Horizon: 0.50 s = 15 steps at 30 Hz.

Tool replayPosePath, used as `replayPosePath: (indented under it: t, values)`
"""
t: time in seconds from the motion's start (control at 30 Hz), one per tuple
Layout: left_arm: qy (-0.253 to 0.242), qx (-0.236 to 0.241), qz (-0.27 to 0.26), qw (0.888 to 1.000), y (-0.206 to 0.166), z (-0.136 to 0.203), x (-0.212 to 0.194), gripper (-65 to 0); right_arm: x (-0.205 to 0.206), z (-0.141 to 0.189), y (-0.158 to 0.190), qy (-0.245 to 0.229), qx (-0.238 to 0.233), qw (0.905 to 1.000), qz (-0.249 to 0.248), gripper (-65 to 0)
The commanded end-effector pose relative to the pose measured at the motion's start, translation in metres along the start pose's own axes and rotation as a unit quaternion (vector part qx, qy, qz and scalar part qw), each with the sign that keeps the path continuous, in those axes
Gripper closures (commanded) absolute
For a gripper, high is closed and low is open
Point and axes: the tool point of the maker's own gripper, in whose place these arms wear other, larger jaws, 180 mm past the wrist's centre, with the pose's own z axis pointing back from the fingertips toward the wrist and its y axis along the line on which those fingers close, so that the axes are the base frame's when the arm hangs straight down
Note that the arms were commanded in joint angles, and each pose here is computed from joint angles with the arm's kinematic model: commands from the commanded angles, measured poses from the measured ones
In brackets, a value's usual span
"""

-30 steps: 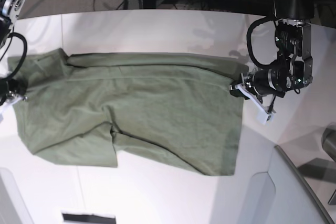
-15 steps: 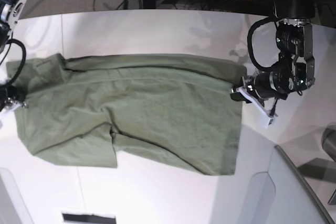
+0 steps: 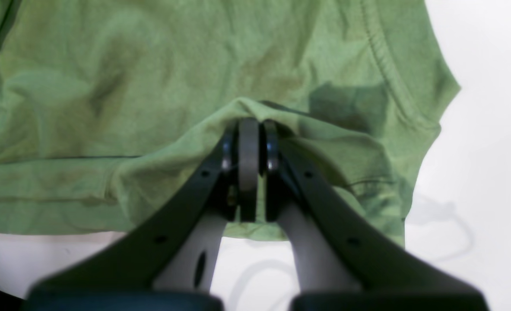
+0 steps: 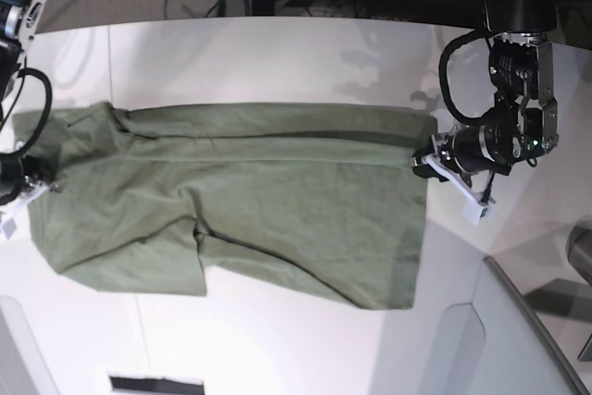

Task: Layout the t-shirt on the table in an organized manner, then fold the t-shirt properly
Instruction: 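Hold the shirt edge with both grippers and drag it to straighten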

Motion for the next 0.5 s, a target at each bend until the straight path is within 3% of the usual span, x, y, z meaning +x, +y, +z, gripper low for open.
replayPosePath:
  t: [0.0, 0.1, 0.2, 0.3, 0.47]
  values:
    - [-0.025, -0.001, -0.006, 1.0, 0.001, 0.007, 0.018, 0.0, 0.022, 0.01, -0.004, -0.03, -0.004, 0.9995, 0.0, -0.9]
    - [-0.028, 0.0, -0.007, 1.0, 0.001, 0.008, 0.02, -2.0, 0.025, 0.013, -0.011, -0.034, -0.02, 0.999, -0.02, -5.0]
    - [-0.035, -0.002, -0.01, 0.999, -0.001, 0.01, 0.027, -22.4, 0.029, 0.016, -0.018, -0.04, -0.037, 0.9972, -0.051, -19.7]
    - [-0.04, -0.001, -0.009, 0.999, 0.0, 0.011, 0.03, -33.9, 0.045, 0.024, -0.017, -0.072, -0.041, 0.9955, -0.045, -28.7]
    - [-0.072, 0.009, 0.007, 0.997, 0.013, 0.026, 0.046, -36.0, 0.073, 0.05, -0.014, -0.157, -0.055, 0.9861, -0.01, -28.5]
